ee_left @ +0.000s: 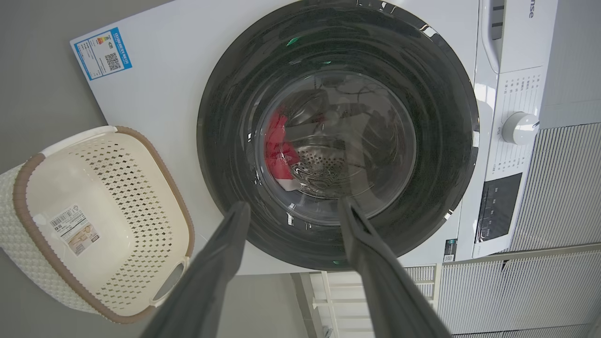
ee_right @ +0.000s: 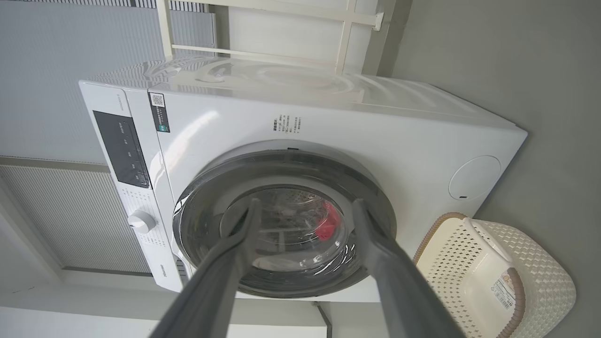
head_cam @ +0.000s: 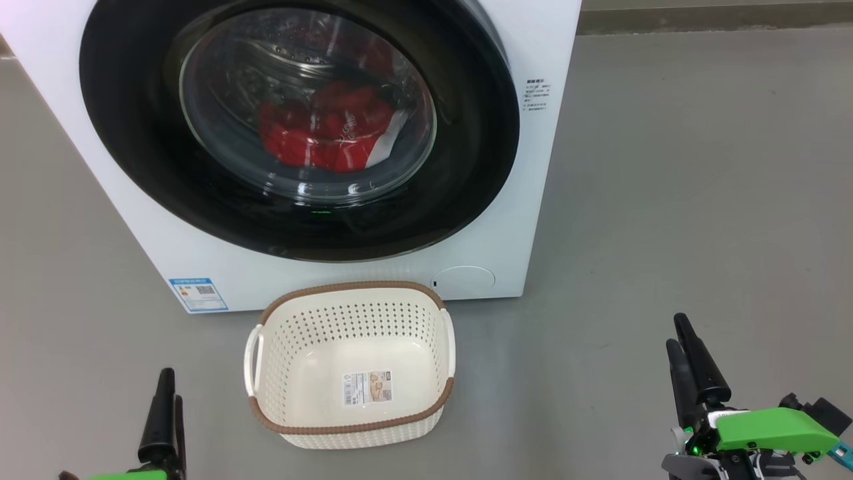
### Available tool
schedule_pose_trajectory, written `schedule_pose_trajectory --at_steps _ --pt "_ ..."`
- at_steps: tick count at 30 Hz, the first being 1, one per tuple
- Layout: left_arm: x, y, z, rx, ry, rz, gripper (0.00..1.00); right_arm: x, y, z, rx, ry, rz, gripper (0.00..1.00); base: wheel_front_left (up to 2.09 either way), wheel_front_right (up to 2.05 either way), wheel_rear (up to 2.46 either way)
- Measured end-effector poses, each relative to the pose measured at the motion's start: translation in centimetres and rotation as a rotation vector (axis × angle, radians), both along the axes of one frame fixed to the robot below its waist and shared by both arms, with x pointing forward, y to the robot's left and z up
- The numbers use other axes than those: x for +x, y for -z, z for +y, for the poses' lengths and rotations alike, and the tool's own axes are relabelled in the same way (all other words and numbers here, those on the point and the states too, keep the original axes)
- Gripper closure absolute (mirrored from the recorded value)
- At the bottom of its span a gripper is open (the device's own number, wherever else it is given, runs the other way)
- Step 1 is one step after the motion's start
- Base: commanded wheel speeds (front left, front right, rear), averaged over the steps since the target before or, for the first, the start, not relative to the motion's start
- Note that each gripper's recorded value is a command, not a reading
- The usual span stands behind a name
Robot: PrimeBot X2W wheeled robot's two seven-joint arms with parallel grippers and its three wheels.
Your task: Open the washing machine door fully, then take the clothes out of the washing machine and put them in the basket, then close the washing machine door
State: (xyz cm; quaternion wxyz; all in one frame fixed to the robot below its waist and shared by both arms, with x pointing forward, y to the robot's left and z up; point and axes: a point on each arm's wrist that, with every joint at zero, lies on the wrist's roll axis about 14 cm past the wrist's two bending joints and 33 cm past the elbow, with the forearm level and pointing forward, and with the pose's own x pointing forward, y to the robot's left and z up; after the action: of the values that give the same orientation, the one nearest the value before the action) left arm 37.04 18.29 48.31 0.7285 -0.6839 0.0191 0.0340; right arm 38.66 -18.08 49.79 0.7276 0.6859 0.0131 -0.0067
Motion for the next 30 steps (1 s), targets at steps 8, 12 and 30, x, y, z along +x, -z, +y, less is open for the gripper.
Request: schedule_pose_trajectory --at_steps 8,12,30 --pt "0.1 -0.6 0.0 0.072 0.001 -0.017 0.0 0.6 -0.9 0.8 -0.09 -0.026 -0.028 0.0 0.0 0.0 0.0" --pt "0.1 -0.8 0.0 0.114 -0.002 -0.025 0.0 0.7 -0.9 1.1 -0.125 -0.035 -0.032 0.0 0.0 0.0 0.0" --pt "0.3 -2.0 0.1 0.369 -0.001 -0.066 0.0 1.5 -2.5 2.2 -0.432 -0.059 -0.102 0.0 0.0 0.0 0.0"
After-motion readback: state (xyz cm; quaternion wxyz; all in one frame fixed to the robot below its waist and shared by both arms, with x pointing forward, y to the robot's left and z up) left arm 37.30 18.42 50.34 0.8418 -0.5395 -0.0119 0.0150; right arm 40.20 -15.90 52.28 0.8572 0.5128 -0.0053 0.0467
